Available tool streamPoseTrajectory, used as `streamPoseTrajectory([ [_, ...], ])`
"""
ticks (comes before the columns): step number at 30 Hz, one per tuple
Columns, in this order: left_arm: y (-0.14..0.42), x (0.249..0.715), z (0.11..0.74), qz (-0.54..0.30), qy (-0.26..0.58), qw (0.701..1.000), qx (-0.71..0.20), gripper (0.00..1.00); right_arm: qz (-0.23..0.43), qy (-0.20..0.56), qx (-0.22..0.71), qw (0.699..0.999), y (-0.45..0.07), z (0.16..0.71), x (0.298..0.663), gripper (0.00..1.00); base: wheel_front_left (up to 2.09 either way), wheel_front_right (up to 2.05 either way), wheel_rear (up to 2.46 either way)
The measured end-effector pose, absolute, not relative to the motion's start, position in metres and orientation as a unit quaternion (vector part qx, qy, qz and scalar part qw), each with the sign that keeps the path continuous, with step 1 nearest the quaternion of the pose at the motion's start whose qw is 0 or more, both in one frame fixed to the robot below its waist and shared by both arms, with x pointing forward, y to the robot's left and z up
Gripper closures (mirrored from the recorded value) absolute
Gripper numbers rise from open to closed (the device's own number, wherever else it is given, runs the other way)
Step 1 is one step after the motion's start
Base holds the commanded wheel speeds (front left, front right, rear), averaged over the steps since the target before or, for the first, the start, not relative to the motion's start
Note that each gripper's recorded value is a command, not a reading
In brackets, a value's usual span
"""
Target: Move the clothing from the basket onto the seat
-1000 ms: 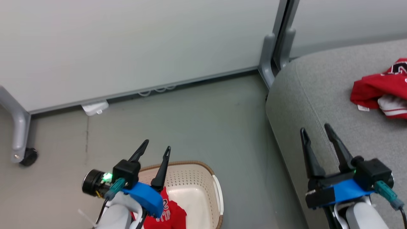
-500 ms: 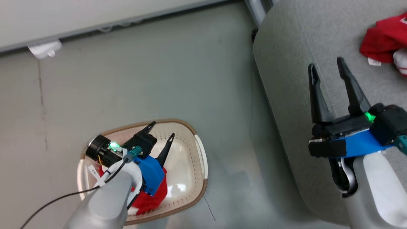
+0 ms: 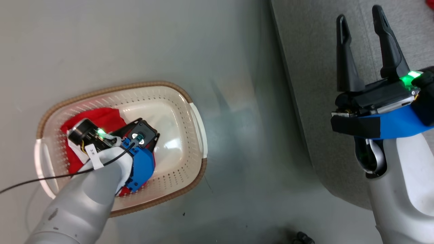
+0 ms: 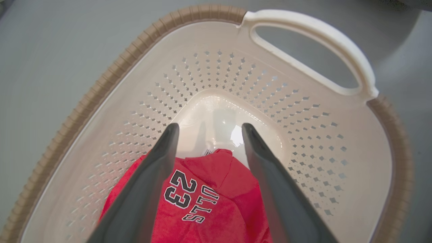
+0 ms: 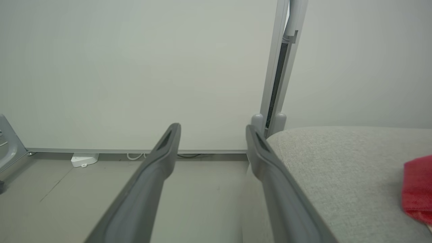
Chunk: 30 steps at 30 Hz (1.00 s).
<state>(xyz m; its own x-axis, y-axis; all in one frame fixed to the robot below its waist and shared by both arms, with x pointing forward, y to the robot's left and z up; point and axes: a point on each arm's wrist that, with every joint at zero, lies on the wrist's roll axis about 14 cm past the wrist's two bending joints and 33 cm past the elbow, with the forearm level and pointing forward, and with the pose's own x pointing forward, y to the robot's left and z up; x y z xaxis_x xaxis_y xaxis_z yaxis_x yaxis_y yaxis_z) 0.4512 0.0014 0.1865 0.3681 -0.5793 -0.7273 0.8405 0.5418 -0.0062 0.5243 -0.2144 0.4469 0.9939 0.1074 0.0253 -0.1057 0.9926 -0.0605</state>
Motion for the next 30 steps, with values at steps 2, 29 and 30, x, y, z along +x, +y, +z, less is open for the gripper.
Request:
streamPoseTrajectory([
  [2,0.005,0.45,0.17,-0.45,0.361,0.792,0.202,0.0,0.054,-0.008,-0.031,0.998,-0.215,0.437,0.529,0.0,0.0,0.0,0.0],
  [29,0.046,0.411,0.037,-0.468,0.501,0.675,0.271,0.0,0.06,0.064,-0.032,0.996,-0.214,0.334,0.551,0.0,0.0,0.0,0.0],
  [30,0.046,0.411,0.036,-0.467,0.502,0.675,0.272,0.0,0.061,0.065,-0.031,0.996,-0.214,0.333,0.551,0.0,0.0,0.0,0.0],
])
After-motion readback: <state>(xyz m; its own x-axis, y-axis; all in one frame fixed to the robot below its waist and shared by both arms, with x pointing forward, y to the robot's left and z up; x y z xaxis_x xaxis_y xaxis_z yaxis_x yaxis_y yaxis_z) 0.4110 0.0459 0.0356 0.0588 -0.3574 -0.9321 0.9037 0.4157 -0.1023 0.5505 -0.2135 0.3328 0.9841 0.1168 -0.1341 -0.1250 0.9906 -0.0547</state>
